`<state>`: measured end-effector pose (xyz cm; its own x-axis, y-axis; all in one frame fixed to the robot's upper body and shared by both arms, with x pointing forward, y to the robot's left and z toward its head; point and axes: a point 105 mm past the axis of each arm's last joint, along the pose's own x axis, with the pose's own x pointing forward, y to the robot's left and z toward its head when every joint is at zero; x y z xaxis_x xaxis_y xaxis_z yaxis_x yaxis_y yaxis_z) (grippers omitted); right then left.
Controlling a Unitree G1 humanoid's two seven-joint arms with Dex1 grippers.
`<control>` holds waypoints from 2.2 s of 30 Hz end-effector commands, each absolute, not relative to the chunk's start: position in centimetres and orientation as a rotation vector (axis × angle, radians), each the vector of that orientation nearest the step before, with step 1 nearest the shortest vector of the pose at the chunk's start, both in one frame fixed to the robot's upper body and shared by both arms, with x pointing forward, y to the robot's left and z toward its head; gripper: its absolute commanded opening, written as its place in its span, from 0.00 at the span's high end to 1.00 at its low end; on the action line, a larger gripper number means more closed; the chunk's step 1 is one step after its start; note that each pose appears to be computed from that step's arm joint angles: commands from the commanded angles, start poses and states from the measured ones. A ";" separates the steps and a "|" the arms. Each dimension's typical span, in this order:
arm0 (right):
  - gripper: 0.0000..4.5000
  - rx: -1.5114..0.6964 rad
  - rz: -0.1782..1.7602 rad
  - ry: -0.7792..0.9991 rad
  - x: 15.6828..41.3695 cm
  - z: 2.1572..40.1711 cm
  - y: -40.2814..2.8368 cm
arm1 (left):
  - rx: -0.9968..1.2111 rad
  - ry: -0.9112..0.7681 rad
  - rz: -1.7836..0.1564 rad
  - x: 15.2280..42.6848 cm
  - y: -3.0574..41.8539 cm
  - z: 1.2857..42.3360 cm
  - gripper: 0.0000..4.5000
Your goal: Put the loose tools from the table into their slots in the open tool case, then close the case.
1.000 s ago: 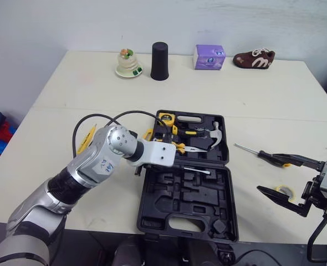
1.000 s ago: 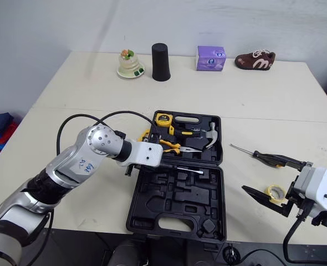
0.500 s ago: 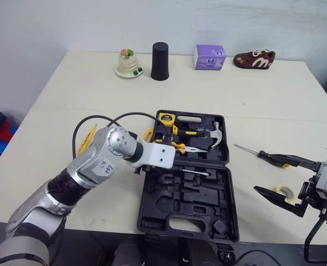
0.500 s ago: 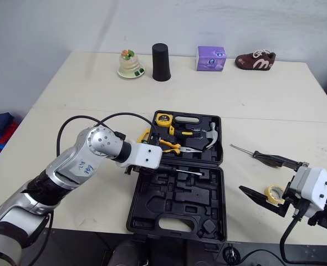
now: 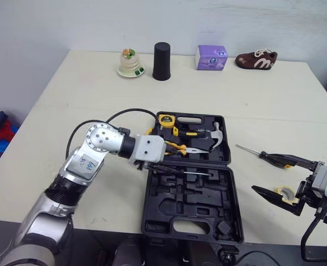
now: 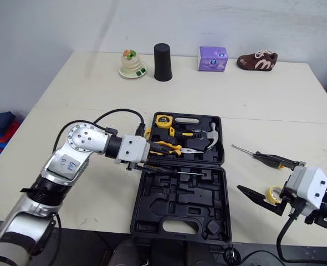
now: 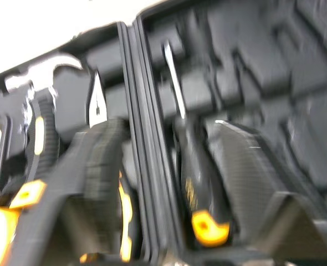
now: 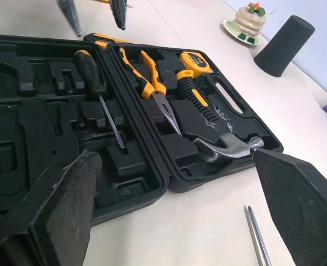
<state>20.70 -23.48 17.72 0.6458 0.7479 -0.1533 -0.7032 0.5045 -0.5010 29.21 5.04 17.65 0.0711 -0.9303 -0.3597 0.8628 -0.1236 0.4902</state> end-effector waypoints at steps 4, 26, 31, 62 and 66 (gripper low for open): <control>0.00 -0.568 0.870 -0.103 20.7 17.8 -23.5 | 0.548 -0.093 -1.525 29.3 3.9 16.5 0.99; 0.00 -0.547 0.849 -0.087 20.2 16.9 -24.1 | 0.584 0.389 -1.316 31.2 5.3 6.1 0.99; 0.00 -0.544 0.849 -0.086 20.2 16.7 -24.2 | 0.571 0.532 -1.290 30.5 6.3 4.4 0.99; 0.00 -0.485 -0.283 0.121 8.6 13.1 -48.5 | 0.455 0.178 -0.448 28.8 35.4 15.2 0.01; 0.00 -0.483 -0.333 0.144 7.5 12.5 -49.2 | 0.432 0.211 -0.220 26.7 41.1 15.4 0.01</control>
<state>7.98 -48.63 10.96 0.9408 -0.3249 -0.0963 0.2537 0.8637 -0.4355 27.31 39.46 13.98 0.9300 -0.2281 -0.2881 0.3241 0.8788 0.3504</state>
